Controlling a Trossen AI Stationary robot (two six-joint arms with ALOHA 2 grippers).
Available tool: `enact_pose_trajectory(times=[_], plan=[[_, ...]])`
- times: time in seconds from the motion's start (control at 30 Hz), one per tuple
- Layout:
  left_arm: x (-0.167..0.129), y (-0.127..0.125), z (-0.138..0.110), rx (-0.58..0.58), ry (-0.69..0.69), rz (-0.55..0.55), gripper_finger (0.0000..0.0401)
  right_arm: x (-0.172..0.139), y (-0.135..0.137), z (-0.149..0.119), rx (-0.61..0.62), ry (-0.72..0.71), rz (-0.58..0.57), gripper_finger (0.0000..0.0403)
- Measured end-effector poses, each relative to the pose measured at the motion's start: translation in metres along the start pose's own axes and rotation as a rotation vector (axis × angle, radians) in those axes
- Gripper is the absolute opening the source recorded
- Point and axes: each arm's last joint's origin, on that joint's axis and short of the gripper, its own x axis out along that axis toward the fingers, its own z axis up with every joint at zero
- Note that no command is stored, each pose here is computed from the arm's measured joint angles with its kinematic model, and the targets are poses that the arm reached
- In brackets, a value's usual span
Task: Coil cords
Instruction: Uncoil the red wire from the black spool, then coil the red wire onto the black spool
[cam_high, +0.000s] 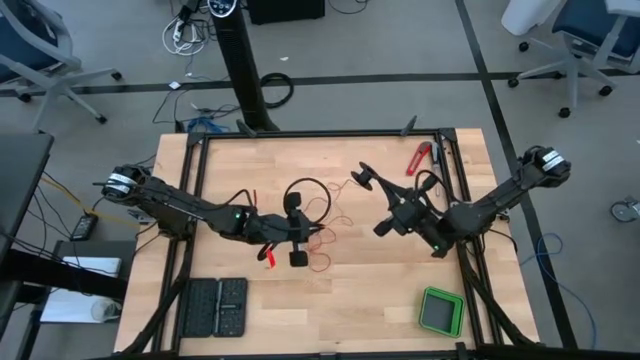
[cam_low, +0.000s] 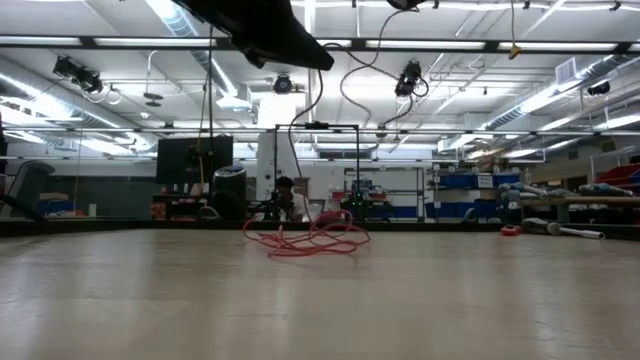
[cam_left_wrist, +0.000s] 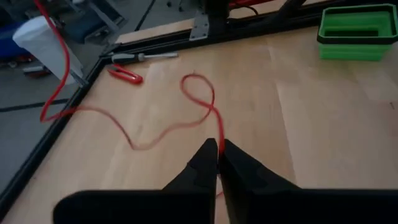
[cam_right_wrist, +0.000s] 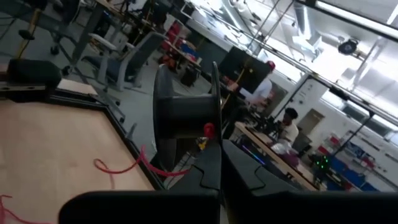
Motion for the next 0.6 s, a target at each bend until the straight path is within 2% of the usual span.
enact_pose_trajectory(times=[0.17, 0.33, 0.43, 0.6], plan=[[0.000, 0.000, 0.002, -0.003, -0.022, 0.001, 0.0110, -0.004, -0.006, 0.002, 0.027, 0.011, -0.005, 0.0000], [-0.001, 0.002, 0.004, -0.011, -0.030, 0.051, 0.0192, -0.004, -0.005, 0.001, 0.065, 0.009, -0.001, 0.0000], [-0.002, 0.003, 0.011, -0.057, -0.093, 0.067, 0.0214, -0.006, -0.004, 0.002, 0.074, -0.010, 0.019, 0.0000], [-0.005, 0.005, 0.024, -0.084, -0.216, 0.091, 0.0217, -0.013, 0.003, 0.002, 0.031, -0.092, 0.118, 0.0000]])
